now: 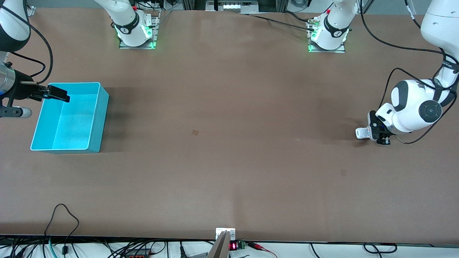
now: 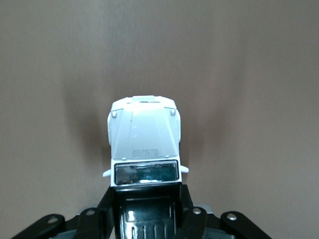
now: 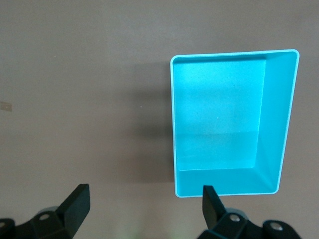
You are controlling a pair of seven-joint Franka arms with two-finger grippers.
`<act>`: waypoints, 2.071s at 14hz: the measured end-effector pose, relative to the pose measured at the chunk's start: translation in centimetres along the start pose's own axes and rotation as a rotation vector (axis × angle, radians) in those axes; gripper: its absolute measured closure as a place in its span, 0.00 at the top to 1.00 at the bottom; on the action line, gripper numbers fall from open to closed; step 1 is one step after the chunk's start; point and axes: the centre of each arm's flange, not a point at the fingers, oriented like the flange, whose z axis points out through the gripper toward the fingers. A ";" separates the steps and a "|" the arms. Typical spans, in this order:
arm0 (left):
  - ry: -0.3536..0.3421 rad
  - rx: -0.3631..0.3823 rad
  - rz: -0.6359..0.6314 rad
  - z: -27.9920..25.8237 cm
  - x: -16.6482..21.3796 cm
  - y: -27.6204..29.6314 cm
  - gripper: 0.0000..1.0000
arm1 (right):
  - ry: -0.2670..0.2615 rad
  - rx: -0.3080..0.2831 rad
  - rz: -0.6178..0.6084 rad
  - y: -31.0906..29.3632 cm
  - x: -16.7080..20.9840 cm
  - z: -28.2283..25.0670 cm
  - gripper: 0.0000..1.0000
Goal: Wind and store white jeep toy
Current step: 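Open the left gripper and lift it off the jeep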
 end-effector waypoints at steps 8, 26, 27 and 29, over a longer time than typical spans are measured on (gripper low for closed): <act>-0.031 0.002 -0.003 0.3 -3.3 -0.1 0.52 | 0.000 0.003 0.021 1.2 -0.1 0.0 1.00; -0.062 0.053 0.040 -0.2 -5.9 -1.9 0.85 | 0.000 0.003 0.021 1.2 -0.1 0.0 1.00; -0.055 0.051 0.039 -1.2 -5.4 -2.4 0.93 | 0.000 0.003 0.021 1.2 -0.1 0.0 1.00; -0.056 0.050 0.042 -3.6 -4.6 -3.0 1.00 | 0.000 0.003 0.021 1.2 -0.1 0.0 1.00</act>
